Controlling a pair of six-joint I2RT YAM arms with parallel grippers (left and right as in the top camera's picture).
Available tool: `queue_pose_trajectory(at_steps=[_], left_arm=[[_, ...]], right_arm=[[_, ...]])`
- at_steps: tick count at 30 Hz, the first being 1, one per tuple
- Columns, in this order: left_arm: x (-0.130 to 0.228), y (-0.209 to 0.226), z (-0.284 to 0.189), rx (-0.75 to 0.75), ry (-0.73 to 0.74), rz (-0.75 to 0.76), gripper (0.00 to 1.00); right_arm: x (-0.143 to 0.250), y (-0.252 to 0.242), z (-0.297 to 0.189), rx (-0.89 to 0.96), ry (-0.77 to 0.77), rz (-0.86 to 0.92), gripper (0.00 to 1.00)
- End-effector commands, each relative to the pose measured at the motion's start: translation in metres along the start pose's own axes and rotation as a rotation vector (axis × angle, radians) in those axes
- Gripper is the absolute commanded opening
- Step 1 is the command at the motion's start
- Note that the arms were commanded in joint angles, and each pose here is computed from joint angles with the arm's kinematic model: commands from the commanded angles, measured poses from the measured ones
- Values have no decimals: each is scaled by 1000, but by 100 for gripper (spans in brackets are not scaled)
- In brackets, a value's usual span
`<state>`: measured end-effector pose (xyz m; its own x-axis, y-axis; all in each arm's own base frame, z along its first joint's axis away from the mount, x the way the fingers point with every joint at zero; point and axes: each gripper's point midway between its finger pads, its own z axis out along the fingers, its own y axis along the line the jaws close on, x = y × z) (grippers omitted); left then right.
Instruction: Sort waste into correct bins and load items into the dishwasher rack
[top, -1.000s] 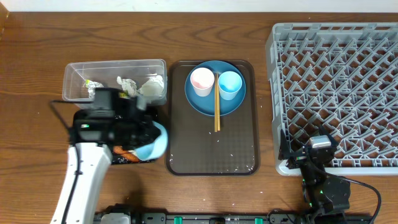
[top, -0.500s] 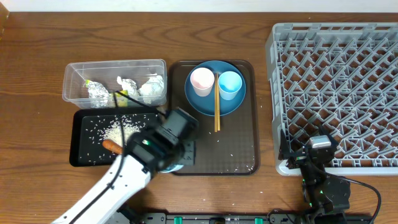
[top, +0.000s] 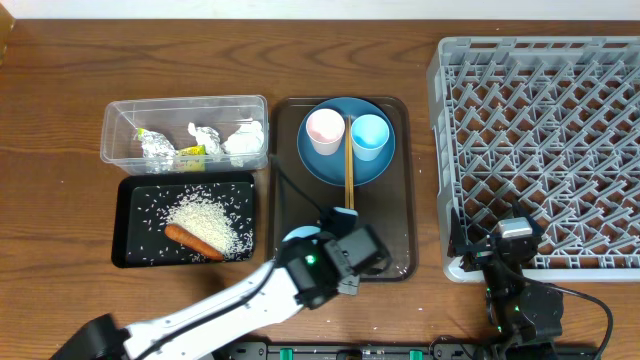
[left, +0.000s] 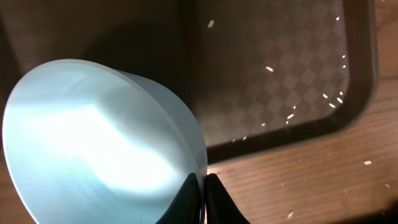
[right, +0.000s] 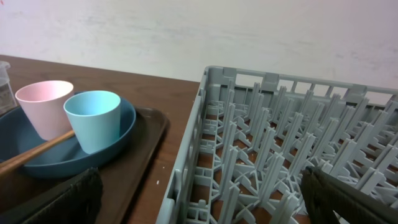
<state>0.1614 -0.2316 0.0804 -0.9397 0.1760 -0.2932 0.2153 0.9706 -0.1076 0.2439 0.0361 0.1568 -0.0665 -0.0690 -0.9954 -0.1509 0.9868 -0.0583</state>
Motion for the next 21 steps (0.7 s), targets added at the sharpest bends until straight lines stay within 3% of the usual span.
queue_pose_trajectory(at_steps=[1, 8, 10, 16, 21], left_arm=[[3, 5, 19, -78, -8, 5, 6], [13, 11, 45, -149, 52, 17, 7], [12, 11, 46, -153, 43, 17, 11], [-7, -7, 40, -69, -36, 30, 14], [-26, -1, 31, -112, -137, 33, 11]], right_arm=[[1, 3, 0, -11, 0, 9, 99], [1, 3, 0, -11, 0, 9, 99], [1, 2, 0, -11, 0, 9, 99], [1, 3, 0, -11, 0, 9, 99], [1, 3, 0, -11, 0, 9, 99]])
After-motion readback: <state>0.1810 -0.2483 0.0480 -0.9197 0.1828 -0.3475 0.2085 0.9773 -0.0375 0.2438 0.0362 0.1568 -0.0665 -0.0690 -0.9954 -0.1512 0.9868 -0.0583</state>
